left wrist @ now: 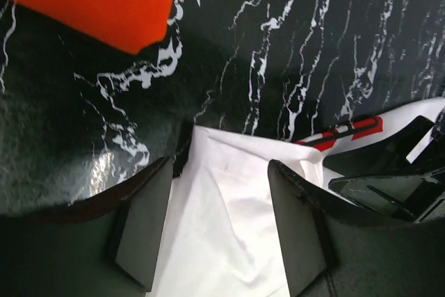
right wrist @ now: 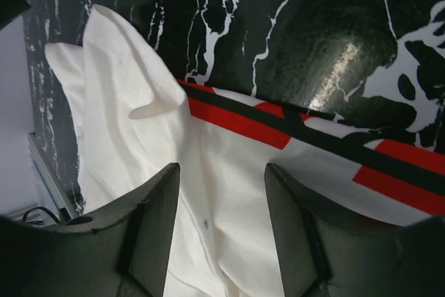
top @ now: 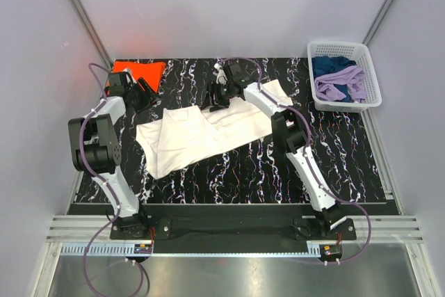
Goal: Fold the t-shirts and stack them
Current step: Fold the tshirt
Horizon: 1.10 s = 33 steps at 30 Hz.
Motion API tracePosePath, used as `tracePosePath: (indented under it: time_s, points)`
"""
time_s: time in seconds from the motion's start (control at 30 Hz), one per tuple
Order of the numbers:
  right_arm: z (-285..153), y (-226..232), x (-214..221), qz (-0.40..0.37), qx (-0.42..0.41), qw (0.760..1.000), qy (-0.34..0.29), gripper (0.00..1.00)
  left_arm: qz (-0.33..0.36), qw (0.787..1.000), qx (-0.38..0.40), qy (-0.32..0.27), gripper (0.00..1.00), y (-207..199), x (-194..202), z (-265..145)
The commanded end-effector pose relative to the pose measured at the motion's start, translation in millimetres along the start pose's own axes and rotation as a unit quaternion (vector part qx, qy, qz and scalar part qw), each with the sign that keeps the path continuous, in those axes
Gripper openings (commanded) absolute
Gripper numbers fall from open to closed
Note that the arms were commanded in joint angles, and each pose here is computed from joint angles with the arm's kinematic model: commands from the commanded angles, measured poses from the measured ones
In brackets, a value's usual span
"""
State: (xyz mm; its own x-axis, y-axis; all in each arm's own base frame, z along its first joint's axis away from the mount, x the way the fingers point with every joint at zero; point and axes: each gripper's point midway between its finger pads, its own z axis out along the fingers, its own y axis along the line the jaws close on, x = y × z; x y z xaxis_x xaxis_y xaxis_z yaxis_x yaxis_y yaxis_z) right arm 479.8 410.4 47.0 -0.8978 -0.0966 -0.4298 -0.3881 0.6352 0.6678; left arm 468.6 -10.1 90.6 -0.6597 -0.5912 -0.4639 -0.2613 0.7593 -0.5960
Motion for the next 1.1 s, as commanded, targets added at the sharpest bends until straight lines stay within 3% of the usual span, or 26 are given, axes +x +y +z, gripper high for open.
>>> tracePosePath:
  time_s: [0.0,0.27,0.5,0.73,0.87,1.07]
  points:
    - [-2,16,-23,-0.029,-0.018,0.999,-0.035,0.60,0.031,0.999,-0.016,-0.009,0.61,4,-16,19]
    - [-14,28,-31,-0.020,-0.022,0.998,-0.052,0.56,0.030,0.999,-0.020,0.037,0.58,6,-4,49]
    - [-56,41,-43,-0.025,-0.011,0.996,-0.080,0.56,0.033,0.996,-0.035,0.070,0.53,12,9,62]
    - [-83,41,-53,-0.020,-0.007,0.995,-0.095,0.56,0.037,0.994,-0.024,0.104,0.34,11,23,67]
    - [-91,37,-54,-0.017,-0.003,0.995,-0.099,0.56,0.040,0.992,-0.038,0.113,0.33,17,29,63]
    - [-94,38,-47,-0.008,-0.003,0.996,-0.093,0.55,0.055,0.993,-0.013,0.105,0.12,3,25,52]
